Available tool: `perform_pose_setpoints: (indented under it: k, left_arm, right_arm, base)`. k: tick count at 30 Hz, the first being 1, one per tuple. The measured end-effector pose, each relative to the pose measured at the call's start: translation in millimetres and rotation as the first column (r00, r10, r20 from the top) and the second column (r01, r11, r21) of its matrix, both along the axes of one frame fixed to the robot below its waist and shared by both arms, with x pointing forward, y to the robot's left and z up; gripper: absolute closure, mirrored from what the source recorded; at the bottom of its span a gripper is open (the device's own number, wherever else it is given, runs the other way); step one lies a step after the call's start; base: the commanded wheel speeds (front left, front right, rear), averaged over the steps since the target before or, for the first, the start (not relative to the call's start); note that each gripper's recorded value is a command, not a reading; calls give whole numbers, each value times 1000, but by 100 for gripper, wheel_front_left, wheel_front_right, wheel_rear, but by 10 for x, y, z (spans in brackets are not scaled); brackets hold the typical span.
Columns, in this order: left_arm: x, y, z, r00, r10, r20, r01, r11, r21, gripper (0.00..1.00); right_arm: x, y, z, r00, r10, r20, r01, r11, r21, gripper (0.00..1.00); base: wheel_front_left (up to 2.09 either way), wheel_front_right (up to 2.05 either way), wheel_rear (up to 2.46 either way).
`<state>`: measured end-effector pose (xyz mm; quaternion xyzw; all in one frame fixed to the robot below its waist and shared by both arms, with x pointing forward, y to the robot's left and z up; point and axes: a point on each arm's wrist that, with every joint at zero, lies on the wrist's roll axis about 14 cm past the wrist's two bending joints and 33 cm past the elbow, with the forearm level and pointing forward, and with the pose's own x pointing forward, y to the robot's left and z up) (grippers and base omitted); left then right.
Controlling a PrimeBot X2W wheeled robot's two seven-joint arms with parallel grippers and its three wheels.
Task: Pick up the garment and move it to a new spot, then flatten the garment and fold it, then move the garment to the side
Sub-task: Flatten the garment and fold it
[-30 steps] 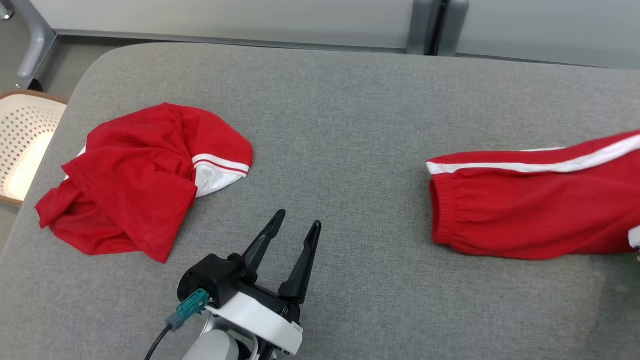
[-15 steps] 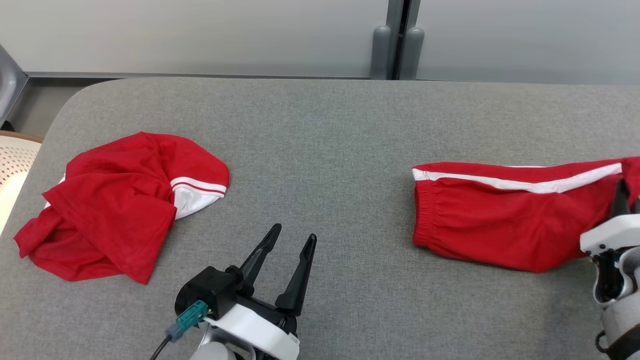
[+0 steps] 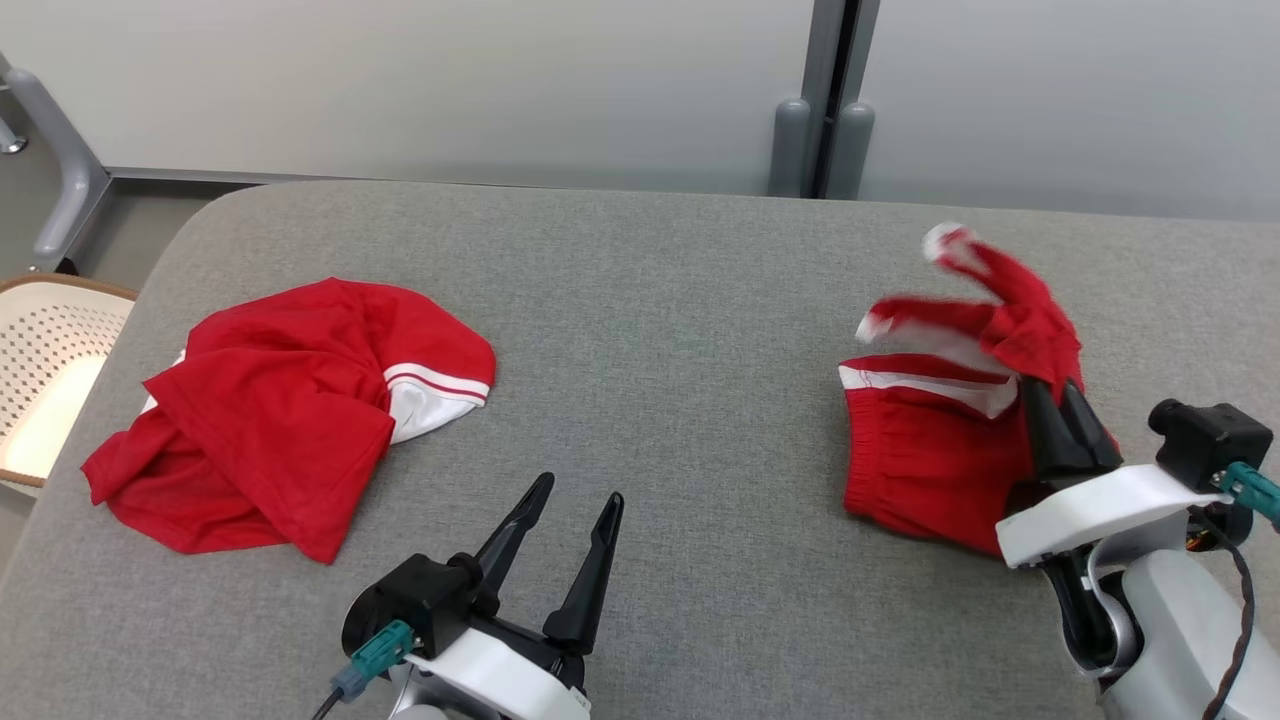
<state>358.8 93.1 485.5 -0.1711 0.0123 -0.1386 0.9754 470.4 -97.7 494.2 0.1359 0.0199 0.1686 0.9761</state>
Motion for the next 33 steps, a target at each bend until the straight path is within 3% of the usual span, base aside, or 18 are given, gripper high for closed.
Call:
perform_pose_setpoints:
  k: [1,5,13,14,15,16,23,33]
  left_arm:
    - [-15,38,8,1000,12,2,-12,1000,1,0]
    - [-57,88,-12,1000,29,-4,-29,1000,4,0]
    - [-130,169,-43,998,57,-15,-57,998,6,0]
    - [-138,177,-47,998,60,-16,-60,998,5,0]
    - [-144,184,-49,998,63,-17,-63,998,5,0]
    - [-147,194,-49,998,66,-17,-66,998,5,0]
    - [-145,215,-73,997,74,-27,-74,997,-1,0]
    - [-133,212,-146,996,76,-54,-77,997,-10,0]
  right_arm:
    - [-76,173,4,998,66,7,-66,998,-9,100]
    - [-193,459,-17,986,166,3,-166,986,-12,100]
    - [-368,760,-267,956,284,-66,-289,955,-68,100]
    - [-398,776,-352,951,291,-101,-299,951,-74,92]
    - [-432,788,-432,945,300,-127,-312,946,-87,53]
    - [-452,793,-482,942,305,-142,-320,942,-97,0]
    - [-693,1026,-726,872,414,-259,-450,888,-95,0]
    - [-824,1021,-1105,790,434,-432,-520,848,-99,0]
  base:
    - [0,0,0]
    - [0,0,0]
    - [0,0,0]
    - [0,0,0]
    - [0,0,0]
    - [0,0,0]
    - [0,0,0]
    - [0,0,0]
